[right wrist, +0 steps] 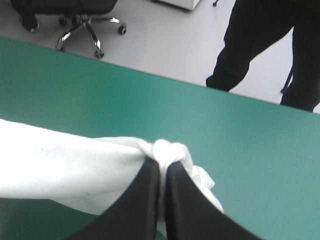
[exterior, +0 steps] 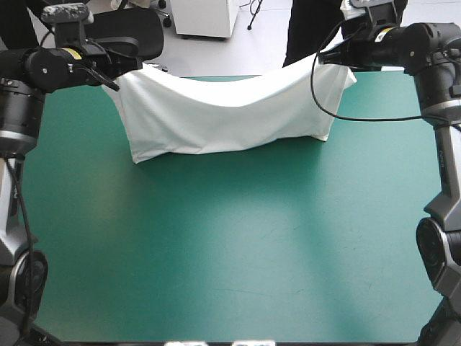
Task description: Fold the cloth
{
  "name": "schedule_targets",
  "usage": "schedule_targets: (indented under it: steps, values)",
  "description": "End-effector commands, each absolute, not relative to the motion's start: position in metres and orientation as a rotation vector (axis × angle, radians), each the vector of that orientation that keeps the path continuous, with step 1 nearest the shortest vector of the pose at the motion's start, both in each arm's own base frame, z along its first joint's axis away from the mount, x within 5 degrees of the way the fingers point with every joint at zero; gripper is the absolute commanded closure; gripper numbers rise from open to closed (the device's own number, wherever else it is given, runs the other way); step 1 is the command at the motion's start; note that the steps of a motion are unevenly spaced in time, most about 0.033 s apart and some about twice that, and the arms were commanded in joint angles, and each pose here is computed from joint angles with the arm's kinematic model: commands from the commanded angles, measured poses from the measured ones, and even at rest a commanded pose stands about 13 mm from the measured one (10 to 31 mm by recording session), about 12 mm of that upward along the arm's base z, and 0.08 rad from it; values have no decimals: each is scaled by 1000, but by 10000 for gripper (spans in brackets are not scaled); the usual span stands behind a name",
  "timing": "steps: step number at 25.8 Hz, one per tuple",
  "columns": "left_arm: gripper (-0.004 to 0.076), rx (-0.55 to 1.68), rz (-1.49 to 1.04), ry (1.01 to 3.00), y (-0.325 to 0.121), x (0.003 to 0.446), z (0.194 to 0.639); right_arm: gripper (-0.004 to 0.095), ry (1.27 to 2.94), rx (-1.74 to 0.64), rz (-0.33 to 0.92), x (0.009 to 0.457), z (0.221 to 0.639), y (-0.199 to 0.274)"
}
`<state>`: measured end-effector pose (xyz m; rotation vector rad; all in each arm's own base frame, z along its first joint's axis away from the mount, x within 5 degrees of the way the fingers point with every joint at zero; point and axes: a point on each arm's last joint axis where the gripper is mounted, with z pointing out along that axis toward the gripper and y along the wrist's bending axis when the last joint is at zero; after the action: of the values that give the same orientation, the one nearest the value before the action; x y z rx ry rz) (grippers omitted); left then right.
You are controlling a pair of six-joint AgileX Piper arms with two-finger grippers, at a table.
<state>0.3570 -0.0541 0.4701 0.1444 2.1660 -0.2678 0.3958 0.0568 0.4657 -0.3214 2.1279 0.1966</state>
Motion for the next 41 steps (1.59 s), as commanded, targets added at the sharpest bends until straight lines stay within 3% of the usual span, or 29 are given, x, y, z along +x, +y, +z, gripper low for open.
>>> schedule_targets:
  steps: [1, 9, 16, 29, 34, 41]
  values:
    - [741, 147, -286, 2168, -55, 356, 474, 925, 2089, -318, 196, 387, 474, 53]
    - [741, 166, -313, 2376, -58, 350, 437, 925, 2385, -408, 238, 389, 410, 56]
    - [741, 235, -311, 2560, -70, 321, 396, 925, 2536, -426, 284, 367, 380, 56]
    - [741, 364, -278, 2876, -81, 264, 313, 925, 2774, -476, 323, 301, 323, 51]
    - [741, 394, -242, 3002, -76, 232, 276, 925, 2954, -495, 362, 272, 278, 48]
    - [741, 391, -246, 2989, -68, 202, 273, 925, 2991, -503, 366, 231, 270, 44]
